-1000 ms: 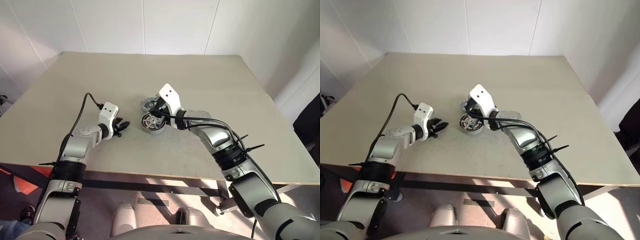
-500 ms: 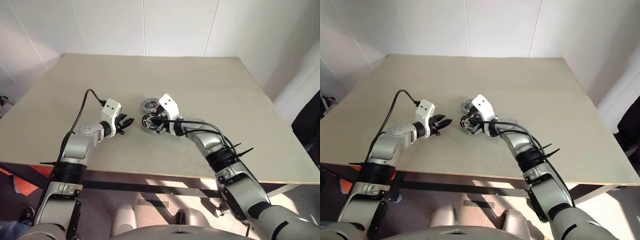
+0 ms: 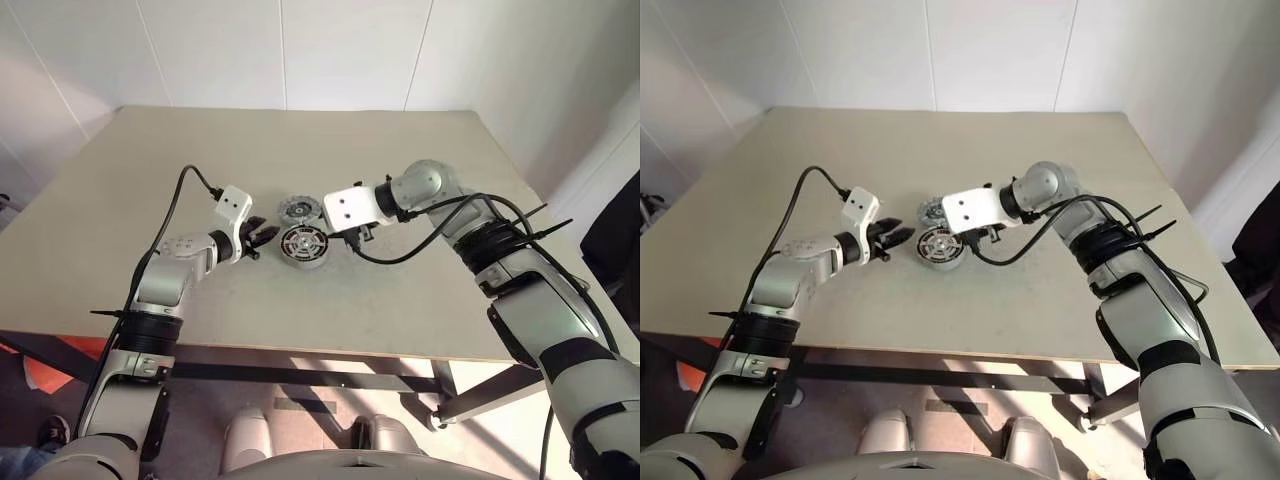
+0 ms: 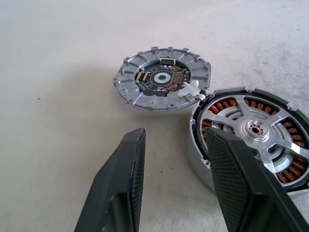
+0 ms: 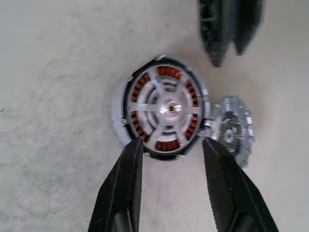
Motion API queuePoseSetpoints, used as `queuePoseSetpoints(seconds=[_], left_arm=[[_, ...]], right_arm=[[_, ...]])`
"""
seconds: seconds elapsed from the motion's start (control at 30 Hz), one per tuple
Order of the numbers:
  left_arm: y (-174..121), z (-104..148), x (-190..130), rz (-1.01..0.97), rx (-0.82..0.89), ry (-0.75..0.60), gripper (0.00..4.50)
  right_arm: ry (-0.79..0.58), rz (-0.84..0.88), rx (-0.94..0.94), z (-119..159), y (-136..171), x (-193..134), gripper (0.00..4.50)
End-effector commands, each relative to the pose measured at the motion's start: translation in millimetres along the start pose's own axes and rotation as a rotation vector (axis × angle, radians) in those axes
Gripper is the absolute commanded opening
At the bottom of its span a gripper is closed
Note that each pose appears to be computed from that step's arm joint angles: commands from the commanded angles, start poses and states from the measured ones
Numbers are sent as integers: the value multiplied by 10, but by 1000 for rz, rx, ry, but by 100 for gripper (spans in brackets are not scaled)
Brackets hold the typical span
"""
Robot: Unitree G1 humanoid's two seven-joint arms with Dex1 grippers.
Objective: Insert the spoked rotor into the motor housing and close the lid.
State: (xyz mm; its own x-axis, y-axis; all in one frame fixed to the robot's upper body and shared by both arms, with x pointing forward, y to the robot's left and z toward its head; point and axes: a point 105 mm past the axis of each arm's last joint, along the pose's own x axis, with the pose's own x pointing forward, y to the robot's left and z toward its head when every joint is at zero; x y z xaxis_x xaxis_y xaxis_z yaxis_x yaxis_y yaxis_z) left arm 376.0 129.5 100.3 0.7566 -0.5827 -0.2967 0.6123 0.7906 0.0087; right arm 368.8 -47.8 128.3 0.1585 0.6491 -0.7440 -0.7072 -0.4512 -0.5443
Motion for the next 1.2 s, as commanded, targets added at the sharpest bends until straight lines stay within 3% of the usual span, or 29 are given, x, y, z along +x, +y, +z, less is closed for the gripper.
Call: queuePoseSetpoints(seconds=[0.03,0.27,0.83,0.93,1.13,1.2], left_arm=[[-3,124,-9,8,18,-41,206],[23,40,-82,39,2,-30,206],[-6,-1,-85,49,-1,-22,206],[13,-2,-84,56,-2,-20,206],[40,-11,-90,68,-6,-18,206],[42,-15,-89,70,-7,-17,206]], right_arm=[[44,54,-154,59,-88,2,297],[28,136,-234,114,4,182,297],[96,156,-152,-108,148,355,297],[85,162,-150,-74,143,384,239],[89,128,-162,-53,71,372,36],[96,121,-157,-69,61,365,1]])
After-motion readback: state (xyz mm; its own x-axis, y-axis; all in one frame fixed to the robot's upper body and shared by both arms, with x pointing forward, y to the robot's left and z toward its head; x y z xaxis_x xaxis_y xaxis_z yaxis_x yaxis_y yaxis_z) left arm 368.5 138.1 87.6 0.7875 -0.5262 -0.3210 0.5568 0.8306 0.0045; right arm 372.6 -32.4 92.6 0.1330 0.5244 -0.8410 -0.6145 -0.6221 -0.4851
